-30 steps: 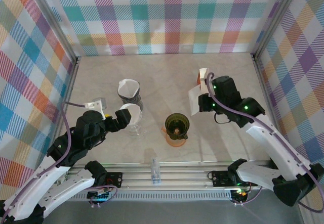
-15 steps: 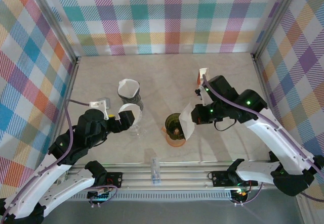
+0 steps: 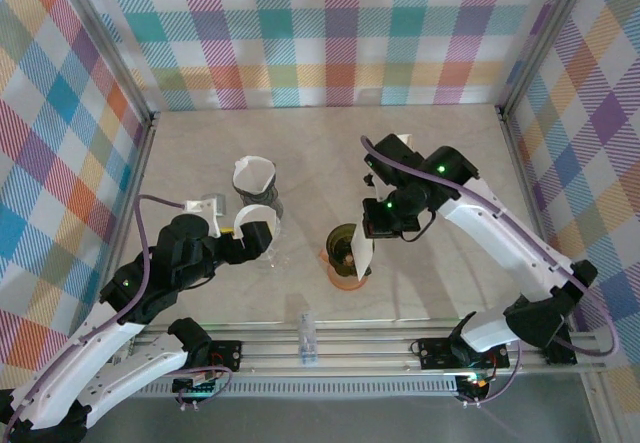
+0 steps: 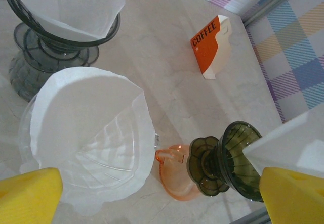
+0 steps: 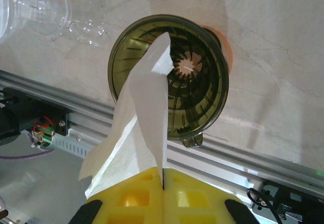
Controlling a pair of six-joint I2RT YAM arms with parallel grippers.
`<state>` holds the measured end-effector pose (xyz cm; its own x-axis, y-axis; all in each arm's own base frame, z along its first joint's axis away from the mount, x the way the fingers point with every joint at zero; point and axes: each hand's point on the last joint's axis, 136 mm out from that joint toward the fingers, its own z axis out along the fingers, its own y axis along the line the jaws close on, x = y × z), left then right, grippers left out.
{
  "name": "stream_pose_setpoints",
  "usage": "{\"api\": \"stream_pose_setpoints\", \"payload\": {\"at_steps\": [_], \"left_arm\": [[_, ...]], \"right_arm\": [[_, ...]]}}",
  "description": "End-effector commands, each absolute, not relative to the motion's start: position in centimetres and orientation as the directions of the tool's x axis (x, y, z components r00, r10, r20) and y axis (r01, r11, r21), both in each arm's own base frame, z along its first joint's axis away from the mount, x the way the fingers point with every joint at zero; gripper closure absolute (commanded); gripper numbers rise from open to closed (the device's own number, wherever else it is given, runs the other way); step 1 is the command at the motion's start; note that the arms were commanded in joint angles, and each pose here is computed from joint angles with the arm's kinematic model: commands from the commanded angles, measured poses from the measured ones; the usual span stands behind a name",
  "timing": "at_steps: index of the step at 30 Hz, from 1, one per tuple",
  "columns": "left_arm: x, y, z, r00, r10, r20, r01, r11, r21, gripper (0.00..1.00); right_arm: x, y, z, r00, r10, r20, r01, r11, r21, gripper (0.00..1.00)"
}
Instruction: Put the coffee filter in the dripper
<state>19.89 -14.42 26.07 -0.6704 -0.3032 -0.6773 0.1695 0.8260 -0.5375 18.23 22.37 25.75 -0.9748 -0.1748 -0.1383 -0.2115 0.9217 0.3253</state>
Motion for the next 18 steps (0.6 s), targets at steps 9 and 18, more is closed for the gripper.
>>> {"api": "stream_pose_setpoints", "payload": {"at_steps": [9,18], "left_arm": [[19.7,-15.5,26.7,-0.67,-0.283,-0.686,0.239,0.794,-0.56,0.0],[19.8,-16.7,26.1,-0.702,-0.271,-0.659,0.25,0.772,-0.584,0.0]], "right_arm": [[20.3,21.8,23.6,-0.978,-0.191,-0.079,-0.201,0.968,0.152,1.0],[22.3,22.9,22.1,-0.974,-0.195,-0.111,-0.209,0.969,0.128,0.89]]}}
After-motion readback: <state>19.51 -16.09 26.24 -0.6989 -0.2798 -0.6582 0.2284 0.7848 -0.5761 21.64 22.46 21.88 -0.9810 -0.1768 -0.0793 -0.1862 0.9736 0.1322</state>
